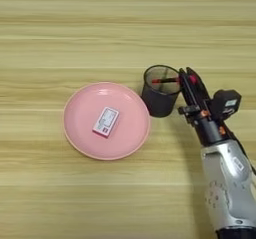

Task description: Move the objects on the table

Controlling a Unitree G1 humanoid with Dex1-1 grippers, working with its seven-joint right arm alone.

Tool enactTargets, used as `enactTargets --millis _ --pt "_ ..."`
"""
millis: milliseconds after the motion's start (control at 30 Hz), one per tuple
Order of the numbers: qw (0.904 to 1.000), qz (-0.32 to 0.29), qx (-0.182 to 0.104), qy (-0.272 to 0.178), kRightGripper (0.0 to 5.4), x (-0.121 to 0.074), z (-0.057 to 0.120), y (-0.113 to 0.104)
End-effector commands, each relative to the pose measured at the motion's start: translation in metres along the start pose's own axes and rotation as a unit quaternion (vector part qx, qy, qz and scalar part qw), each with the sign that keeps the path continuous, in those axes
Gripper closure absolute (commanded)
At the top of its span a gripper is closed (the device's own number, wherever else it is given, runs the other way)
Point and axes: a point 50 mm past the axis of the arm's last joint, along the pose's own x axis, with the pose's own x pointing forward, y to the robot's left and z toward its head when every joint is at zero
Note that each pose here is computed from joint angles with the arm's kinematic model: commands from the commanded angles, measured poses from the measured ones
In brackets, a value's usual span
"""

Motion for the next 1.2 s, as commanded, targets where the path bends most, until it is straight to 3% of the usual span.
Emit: enactTargets --millis 33,433,733,1200 --pt "0.9985 0.011 -0.018 -0.051 4.87 0.011 0.024 0.002" --pt "0.9963 0.004 -0.035 -0.079 4.87 0.013 0.042 -0.002" --pt "0.9929 -0.017 -0.063 -0.100 4.87 0.014 0.056 -0.016" --pt "0.9899 -0.030 -0.080 -0.113 4.87 0.011 0.066 -0.025"
